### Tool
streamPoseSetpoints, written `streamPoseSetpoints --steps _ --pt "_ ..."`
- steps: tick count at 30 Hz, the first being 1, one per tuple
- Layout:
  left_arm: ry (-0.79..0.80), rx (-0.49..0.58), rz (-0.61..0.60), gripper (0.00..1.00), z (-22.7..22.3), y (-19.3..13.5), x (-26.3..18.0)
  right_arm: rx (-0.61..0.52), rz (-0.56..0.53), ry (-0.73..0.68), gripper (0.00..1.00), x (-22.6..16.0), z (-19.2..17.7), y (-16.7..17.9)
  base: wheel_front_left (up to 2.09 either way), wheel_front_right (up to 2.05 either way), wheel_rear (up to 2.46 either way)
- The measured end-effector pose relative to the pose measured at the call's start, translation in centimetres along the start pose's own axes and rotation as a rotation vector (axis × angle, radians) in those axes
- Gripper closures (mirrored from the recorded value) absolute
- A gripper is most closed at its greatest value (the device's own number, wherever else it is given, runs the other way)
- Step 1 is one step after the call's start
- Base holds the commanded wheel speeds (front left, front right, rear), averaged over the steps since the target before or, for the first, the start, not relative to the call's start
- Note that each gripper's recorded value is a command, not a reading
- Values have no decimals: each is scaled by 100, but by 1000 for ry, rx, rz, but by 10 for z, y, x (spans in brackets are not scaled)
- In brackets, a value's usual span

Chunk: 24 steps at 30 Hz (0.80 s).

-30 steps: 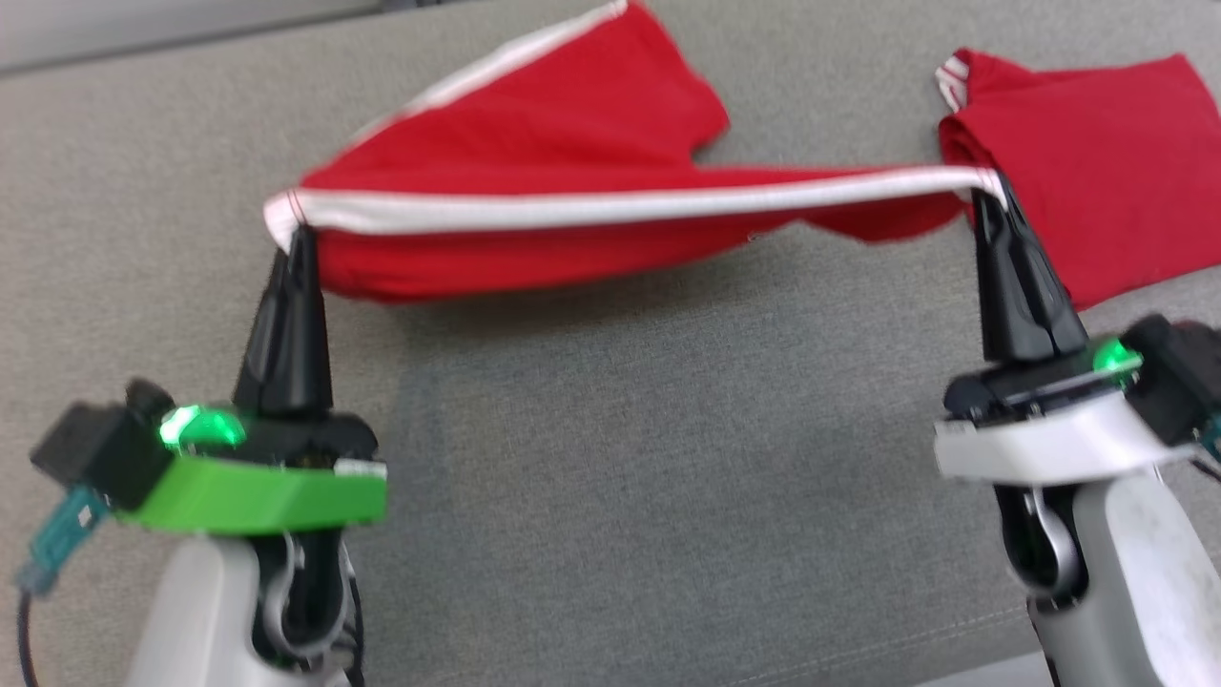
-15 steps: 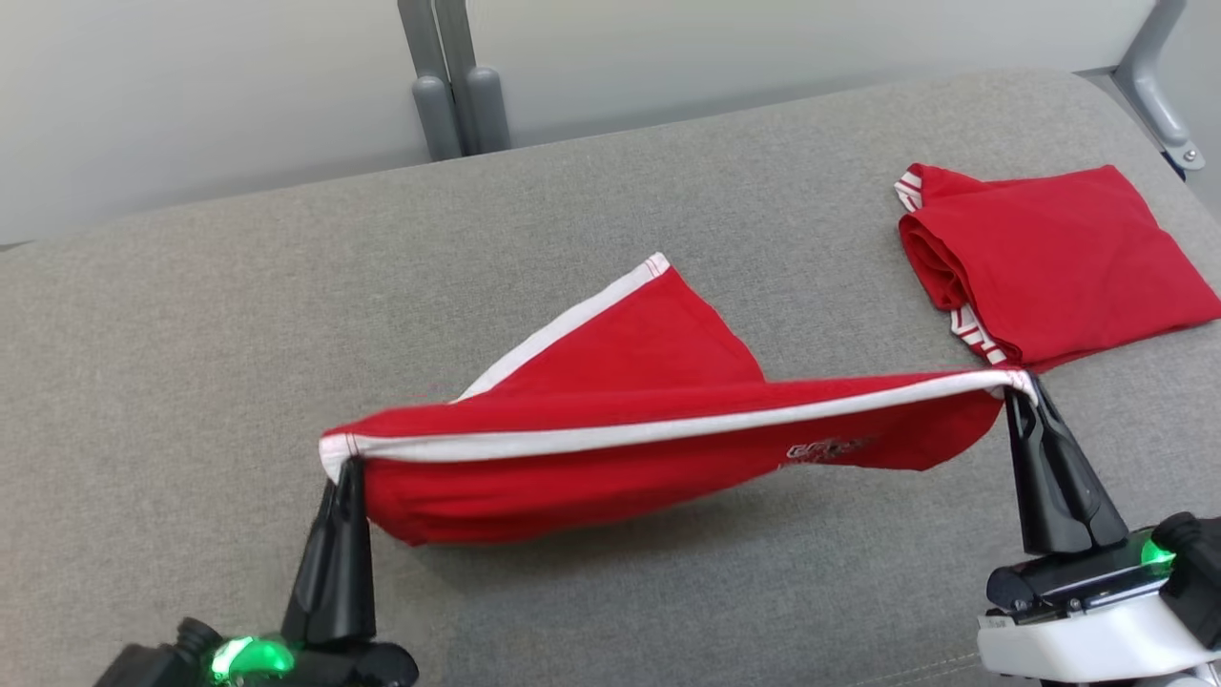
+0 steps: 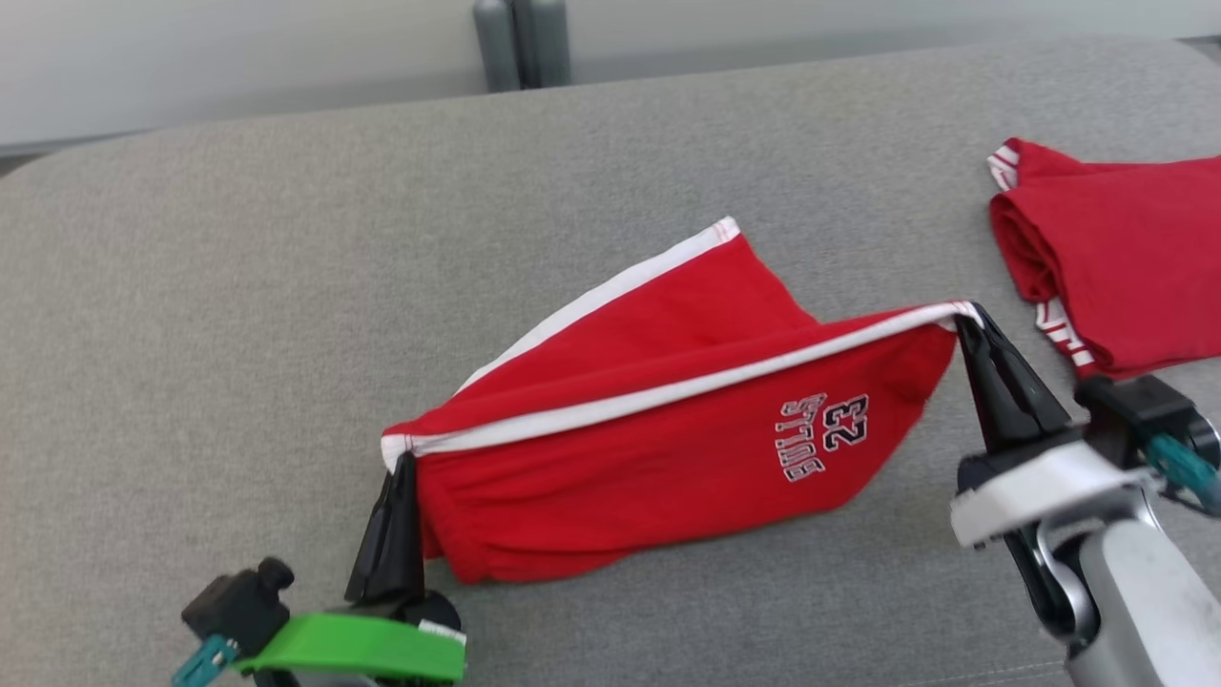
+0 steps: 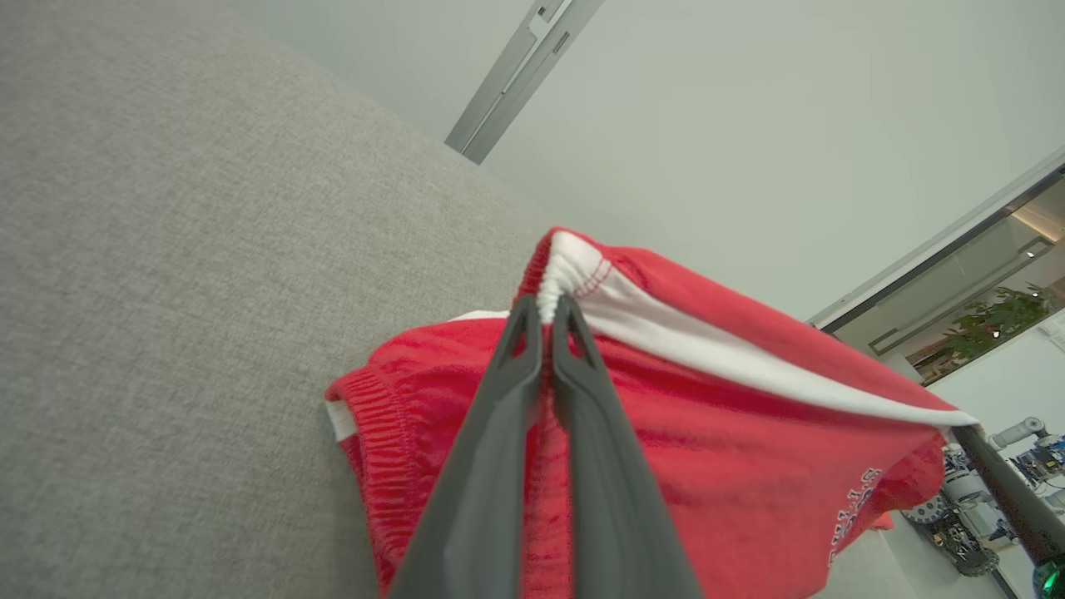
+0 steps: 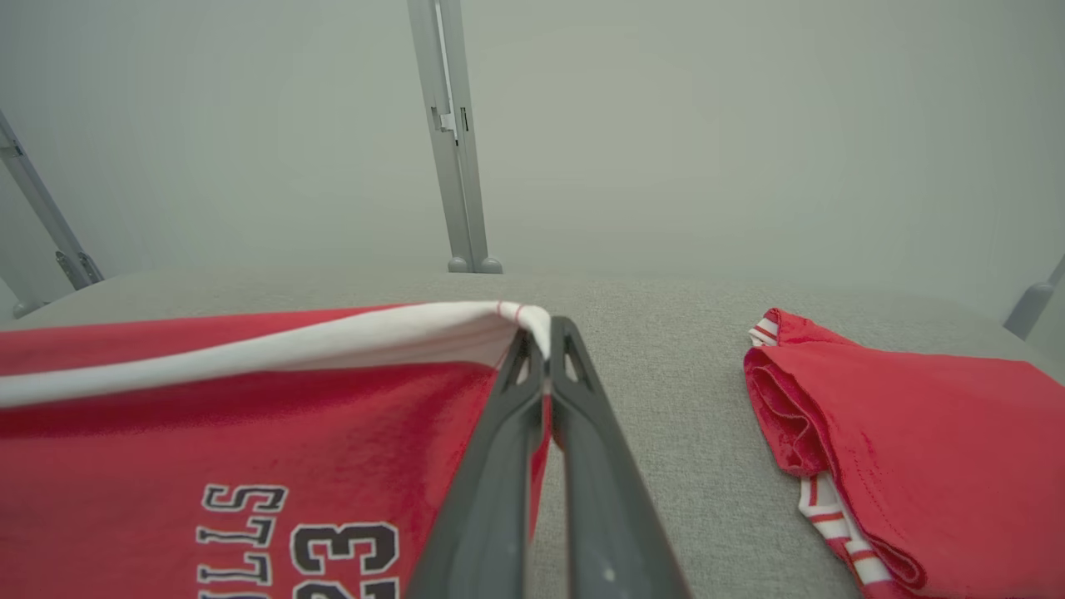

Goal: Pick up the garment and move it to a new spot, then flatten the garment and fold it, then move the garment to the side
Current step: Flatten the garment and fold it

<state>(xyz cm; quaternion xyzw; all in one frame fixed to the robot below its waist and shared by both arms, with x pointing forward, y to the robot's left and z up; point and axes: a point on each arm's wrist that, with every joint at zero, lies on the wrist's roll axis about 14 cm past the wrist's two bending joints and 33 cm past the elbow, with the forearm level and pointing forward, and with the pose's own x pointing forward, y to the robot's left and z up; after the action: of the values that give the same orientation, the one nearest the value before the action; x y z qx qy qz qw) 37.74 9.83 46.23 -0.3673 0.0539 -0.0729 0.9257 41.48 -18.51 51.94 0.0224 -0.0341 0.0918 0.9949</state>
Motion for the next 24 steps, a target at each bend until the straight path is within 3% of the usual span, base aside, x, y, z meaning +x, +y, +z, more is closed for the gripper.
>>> streamPoseSetpoints --steps 14,24 --pt "56 -18 182 100 -14 52 37 -95 257 237 100 102 -76 45 0 0 0" --pt "65 -8 224 100 -16 64 37 -113 327 358 100 140 -110 64 0 0 0"
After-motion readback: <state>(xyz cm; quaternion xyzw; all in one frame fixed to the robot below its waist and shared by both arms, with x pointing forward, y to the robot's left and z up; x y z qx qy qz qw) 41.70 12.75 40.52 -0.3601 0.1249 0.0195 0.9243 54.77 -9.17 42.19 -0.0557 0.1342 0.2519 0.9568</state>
